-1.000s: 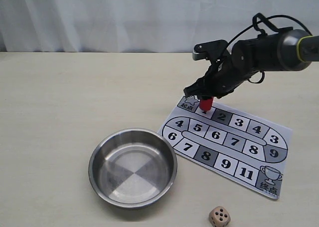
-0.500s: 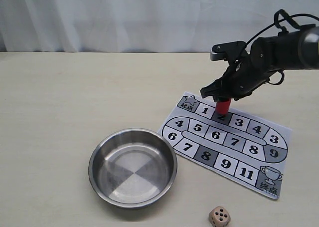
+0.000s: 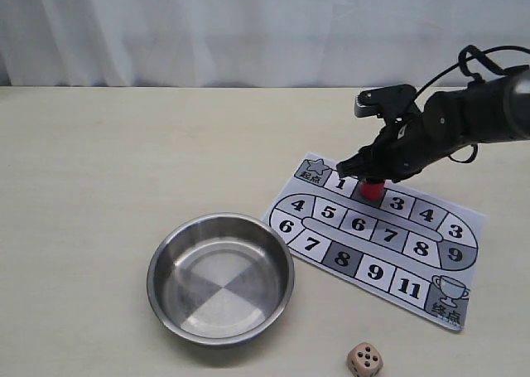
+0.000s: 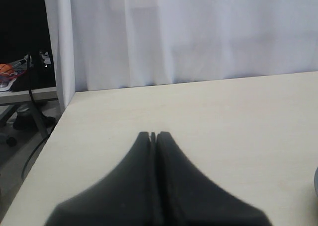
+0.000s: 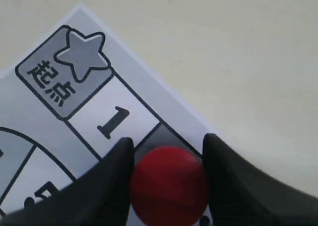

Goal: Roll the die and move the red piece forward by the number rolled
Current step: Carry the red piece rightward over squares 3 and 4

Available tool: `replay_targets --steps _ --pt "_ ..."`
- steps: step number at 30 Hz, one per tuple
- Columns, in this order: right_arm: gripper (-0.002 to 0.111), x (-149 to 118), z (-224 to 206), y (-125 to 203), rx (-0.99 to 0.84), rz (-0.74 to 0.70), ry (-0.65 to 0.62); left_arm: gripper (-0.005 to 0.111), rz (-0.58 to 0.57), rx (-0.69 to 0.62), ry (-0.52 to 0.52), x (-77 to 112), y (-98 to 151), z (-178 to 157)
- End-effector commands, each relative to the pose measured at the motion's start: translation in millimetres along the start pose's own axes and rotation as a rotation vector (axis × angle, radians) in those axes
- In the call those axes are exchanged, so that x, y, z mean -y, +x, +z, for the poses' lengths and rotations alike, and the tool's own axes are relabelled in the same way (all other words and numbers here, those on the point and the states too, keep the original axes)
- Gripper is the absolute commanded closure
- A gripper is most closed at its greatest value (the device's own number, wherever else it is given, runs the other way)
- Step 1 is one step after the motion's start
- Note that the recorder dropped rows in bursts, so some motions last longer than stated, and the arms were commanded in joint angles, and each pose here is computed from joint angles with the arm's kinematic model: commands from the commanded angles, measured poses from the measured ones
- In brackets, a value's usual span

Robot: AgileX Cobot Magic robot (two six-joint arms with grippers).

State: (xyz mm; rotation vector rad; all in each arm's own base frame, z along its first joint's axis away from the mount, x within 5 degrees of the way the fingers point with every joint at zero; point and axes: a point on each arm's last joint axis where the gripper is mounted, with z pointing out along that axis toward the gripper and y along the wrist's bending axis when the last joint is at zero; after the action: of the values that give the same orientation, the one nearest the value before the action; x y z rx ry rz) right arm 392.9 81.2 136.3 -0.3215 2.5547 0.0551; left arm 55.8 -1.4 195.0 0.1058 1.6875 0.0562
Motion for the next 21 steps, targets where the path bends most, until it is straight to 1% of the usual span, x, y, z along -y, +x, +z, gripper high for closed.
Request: replay_targets --steps 1,4,9,16,21 --pt "0.104 4.1 -26.3 -13.8 0.072 -0.001 0.009 0.107 -0.008 0.011 0.0 0.0 -0.5 0.0" --pt "0.104 4.3 -38.4 -17.8 0.085 -0.001 0.01 0.107 -0.008 0.011 0.0 0.0 -0.5 0.0" --pt "0.104 5.7 -43.7 -17.4 0.07 -0.021 0.02 0.107 -0.008 0.011 0.0 0.0 -0.5 0.0" --pt "0.104 25.5 -43.8 -11.2 0.018 0.073 0.042 0.107 -0.008 0.011 0.0 0.0 -0.5 0.0" --pt "0.104 26.2 -39.1 -2.0 0.025 0.089 0.039 0.107 -0.008 0.011 0.0 0.0 -0.5 0.0"
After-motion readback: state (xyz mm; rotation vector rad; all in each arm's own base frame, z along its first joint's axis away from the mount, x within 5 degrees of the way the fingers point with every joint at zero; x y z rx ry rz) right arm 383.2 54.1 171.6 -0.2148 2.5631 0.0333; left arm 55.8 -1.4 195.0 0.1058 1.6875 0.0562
